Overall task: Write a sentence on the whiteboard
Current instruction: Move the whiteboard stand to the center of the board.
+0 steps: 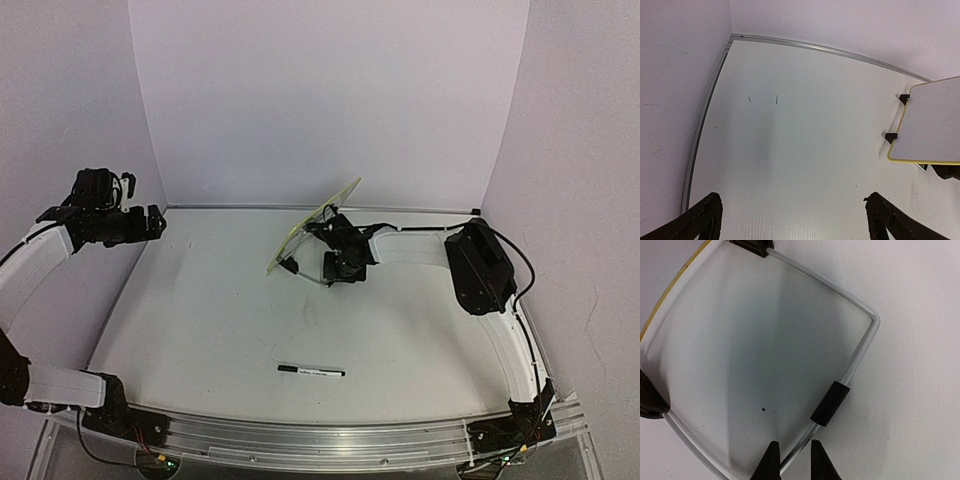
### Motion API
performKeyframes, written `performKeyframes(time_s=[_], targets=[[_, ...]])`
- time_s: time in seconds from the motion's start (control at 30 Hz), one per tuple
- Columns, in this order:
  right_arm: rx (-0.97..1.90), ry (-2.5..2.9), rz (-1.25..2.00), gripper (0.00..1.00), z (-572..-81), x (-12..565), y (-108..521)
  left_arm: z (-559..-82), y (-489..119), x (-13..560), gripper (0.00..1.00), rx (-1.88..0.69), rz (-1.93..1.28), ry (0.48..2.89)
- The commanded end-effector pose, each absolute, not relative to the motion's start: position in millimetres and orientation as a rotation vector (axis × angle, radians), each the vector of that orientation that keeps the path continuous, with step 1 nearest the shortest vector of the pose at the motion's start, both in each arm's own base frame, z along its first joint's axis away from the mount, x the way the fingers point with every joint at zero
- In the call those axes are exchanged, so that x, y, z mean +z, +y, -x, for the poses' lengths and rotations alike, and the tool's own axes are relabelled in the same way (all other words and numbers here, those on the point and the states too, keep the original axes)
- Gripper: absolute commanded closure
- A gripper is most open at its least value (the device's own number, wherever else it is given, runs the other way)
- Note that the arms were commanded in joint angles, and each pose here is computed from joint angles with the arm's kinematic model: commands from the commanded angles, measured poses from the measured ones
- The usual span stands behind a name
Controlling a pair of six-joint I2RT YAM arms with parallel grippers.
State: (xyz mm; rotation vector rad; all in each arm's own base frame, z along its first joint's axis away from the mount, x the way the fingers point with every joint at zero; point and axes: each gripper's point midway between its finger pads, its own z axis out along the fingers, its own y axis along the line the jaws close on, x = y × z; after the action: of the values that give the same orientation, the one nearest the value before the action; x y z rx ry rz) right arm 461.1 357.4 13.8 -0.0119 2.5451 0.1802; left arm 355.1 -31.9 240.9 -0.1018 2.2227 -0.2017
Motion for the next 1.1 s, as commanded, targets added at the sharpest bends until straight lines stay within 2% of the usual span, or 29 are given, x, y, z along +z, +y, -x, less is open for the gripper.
performKeyframes(time_s=[0.0,0.23,0.53,0.77,1.07], targets=[[0.014,2.600,0.020,0.86,-454.6,0.1,316.5,-358.0,-33.8,252.6,0.01,-0.224,0.098,2.178],[-0.068,2.626,-0.057,0.88,-455.4,-0.6,263.1,-357.7,-34.0,251.9,0.00,-0.226,0.097,2.180],[-0.107,2.601,-0.130,0.85,-455.3,16.7,211.6,-358.1,-33.5,251.7,0.01,-0.223,0.099,2.180],[-0.004,2.548,-0.101,0.63,-441.9,32.4,193.4,-357.8,-33.8,251.6,0.01,-0.225,0.098,2.179],[0.021,2.500,-0.122,0.42,-415.0,48.9,170.4,-357.0,-35.9,252.8,0.00,-0.237,0.086,2.171]])
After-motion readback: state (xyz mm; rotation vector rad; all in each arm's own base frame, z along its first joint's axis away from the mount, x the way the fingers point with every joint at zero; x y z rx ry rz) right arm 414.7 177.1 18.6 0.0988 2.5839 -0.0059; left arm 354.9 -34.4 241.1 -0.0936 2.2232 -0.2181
